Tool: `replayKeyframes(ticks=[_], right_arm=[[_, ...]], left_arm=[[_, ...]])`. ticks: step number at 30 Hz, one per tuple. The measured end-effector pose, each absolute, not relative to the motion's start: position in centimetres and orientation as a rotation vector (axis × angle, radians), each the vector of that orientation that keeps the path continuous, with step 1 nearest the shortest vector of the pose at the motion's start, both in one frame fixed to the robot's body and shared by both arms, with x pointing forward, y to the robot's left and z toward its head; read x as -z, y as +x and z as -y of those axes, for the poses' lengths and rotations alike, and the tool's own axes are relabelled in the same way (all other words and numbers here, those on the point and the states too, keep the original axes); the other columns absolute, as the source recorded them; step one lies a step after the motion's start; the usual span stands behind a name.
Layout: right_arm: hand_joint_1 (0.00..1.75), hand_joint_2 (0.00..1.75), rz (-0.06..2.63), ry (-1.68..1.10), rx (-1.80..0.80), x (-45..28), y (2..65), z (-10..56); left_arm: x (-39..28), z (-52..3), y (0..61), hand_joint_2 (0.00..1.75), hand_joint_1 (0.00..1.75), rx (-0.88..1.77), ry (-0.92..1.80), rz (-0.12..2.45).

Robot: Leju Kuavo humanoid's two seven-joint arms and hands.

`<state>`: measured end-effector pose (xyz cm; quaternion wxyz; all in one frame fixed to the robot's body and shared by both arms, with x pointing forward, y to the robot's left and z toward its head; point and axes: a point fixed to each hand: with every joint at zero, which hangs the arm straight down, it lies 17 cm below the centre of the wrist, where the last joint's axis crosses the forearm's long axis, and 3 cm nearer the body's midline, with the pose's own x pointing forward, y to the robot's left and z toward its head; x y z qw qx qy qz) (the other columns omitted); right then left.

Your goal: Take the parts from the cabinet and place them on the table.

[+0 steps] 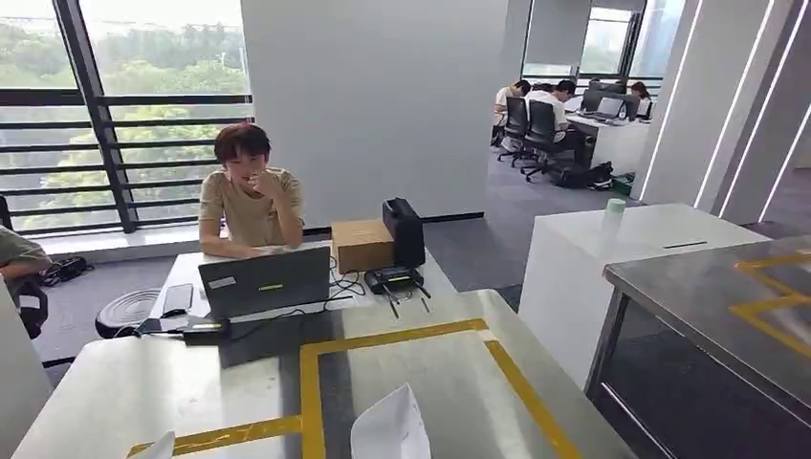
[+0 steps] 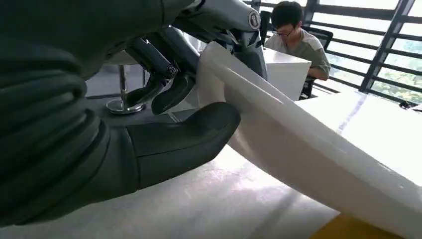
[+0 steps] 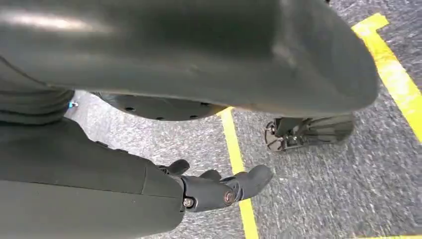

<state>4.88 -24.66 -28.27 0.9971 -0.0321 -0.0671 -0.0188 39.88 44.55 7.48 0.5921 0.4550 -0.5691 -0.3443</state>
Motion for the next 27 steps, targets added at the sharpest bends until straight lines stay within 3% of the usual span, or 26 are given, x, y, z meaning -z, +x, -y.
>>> replayKeyframes(ticks=[11,12,22,23,27], right_arm=[[0.0,0.0,0.148,-0.063,0.022,28.2,5.0,24.5],[0.0,0.0,0.146,-0.063,0.019,28.2,4.9,24.5],[0.0,0.0,0.147,-0.063,0.014,28.2,5.0,24.5],[0.0,0.0,0.147,-0.063,0.014,28.2,5.0,24.5],[0.0,0.0,0.146,-0.063,0.011,28.2,4.9,24.5]], left_arm=[[-12.7,-37.3,38.2,1.75,1.75,0.863,0.987,1.636],[-13.4,-36.4,37.8,1.75,0.0,0.867,0.978,1.669],[-14.9,-33.5,36.9,1.75,0.0,0.877,0.927,1.755],[-14.8,-33.4,36.9,0.0,0.0,0.878,0.925,1.755],[-13.7,-33.8,37.0,0.0,0.0,0.896,0.935,1.697]])
